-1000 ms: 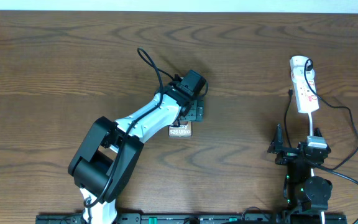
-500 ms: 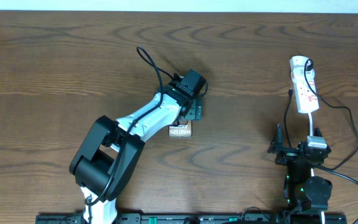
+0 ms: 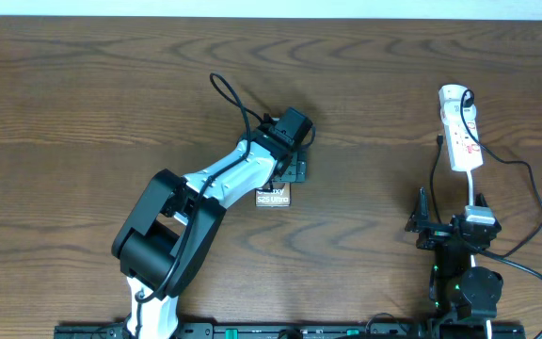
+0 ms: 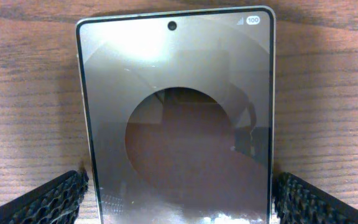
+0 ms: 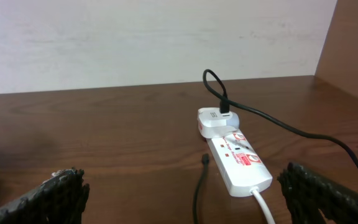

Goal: Plug charger to phone and switch on socket
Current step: 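Lower the left gripper and close it on the phone's top edge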

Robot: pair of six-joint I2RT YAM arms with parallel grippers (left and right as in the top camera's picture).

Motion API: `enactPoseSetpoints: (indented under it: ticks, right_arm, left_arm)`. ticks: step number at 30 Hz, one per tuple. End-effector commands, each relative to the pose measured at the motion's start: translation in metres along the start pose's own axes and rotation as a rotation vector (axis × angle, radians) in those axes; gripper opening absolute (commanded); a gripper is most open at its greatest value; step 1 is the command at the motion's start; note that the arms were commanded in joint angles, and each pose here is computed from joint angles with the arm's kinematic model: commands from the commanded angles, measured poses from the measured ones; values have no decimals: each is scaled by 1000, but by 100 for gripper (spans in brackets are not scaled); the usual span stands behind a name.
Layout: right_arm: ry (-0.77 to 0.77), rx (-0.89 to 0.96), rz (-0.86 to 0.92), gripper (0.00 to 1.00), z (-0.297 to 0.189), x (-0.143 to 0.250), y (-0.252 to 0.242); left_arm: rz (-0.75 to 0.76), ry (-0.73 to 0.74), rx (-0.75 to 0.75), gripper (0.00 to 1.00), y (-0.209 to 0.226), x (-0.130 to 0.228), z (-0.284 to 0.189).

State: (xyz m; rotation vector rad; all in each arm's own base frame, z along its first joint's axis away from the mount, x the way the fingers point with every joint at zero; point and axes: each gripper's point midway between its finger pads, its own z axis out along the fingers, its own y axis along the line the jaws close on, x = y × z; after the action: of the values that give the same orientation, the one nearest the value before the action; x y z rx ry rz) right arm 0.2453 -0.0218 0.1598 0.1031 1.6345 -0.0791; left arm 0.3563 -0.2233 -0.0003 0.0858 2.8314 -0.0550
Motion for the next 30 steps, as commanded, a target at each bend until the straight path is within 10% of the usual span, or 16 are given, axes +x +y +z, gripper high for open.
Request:
enactPoseSetpoints:
  ticks: [1, 30]
  right_arm:
    - [0, 1, -11, 99, 0, 1, 0]
    - [0, 1, -11, 99, 0, 1, 0]
  left_arm:
    - [-53, 25, -21, 98, 4, 6, 9]
    - [-50, 62, -46, 67, 11, 15, 4]
